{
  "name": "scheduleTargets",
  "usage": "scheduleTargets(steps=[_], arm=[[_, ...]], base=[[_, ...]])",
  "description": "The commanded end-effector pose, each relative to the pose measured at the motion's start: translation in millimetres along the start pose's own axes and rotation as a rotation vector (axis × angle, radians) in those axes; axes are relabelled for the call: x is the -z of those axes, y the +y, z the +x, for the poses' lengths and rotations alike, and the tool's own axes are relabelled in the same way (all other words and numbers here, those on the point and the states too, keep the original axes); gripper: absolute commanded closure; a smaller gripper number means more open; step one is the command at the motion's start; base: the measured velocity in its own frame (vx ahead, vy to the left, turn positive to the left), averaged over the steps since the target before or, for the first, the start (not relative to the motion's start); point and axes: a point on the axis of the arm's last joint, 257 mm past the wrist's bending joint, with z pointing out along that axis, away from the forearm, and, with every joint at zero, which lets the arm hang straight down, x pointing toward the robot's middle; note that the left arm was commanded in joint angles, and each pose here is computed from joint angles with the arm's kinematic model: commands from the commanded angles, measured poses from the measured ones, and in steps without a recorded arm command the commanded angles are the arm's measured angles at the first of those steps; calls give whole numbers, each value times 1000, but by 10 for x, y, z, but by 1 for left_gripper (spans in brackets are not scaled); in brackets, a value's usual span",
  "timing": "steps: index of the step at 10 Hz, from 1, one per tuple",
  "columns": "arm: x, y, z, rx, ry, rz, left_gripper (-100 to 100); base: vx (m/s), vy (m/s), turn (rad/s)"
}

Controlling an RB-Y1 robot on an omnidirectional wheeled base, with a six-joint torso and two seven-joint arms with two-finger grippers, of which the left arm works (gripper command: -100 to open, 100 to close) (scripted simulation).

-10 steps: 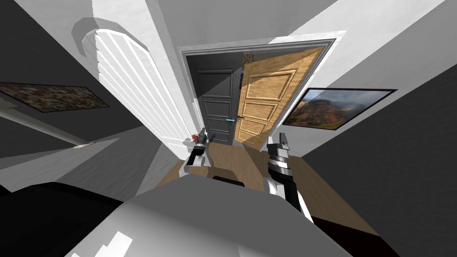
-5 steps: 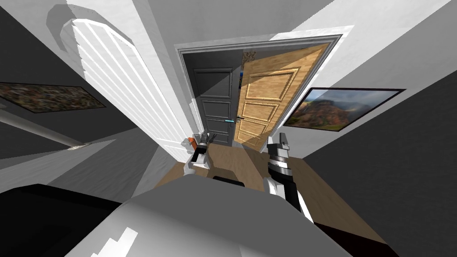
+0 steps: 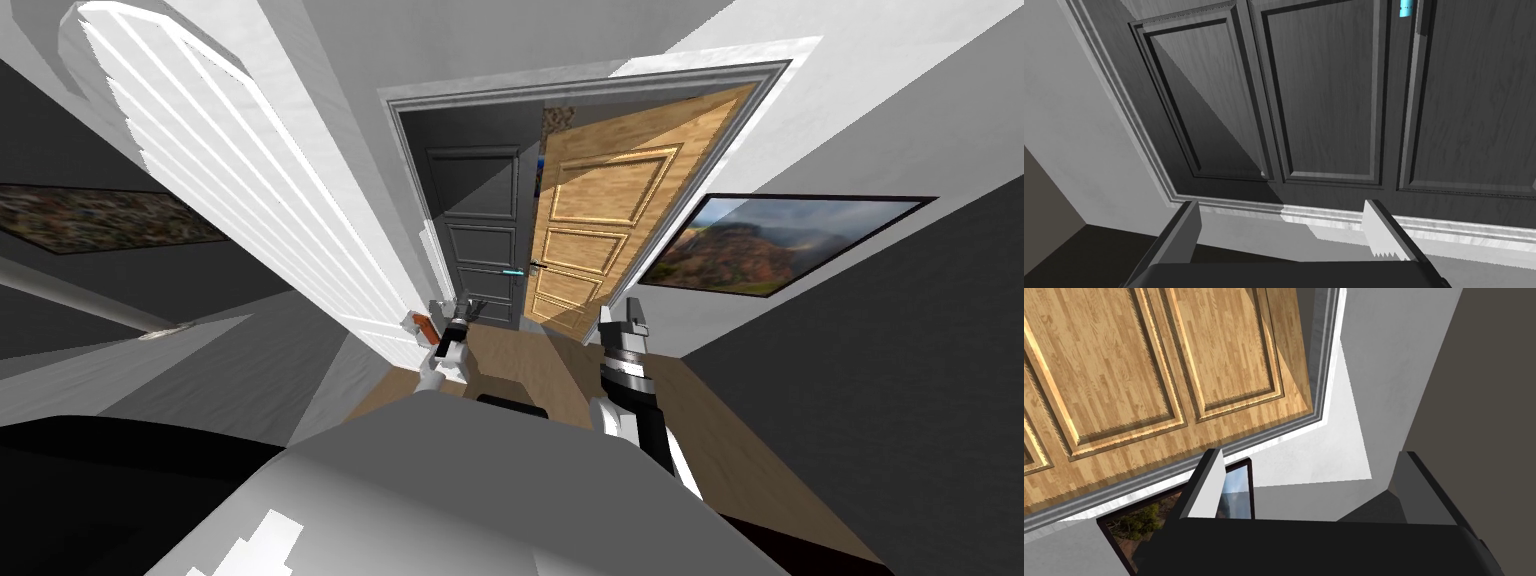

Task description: Push the door open

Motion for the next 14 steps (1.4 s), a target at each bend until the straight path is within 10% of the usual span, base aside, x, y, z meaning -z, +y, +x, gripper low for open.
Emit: scheduleTargets(steps=[1,14], arm=[[-42,97,33,2,3,-17,-100],[-359,760,431,41,36,-141,-100]], base=[[49,-11,-2],[82,-6,-4]])
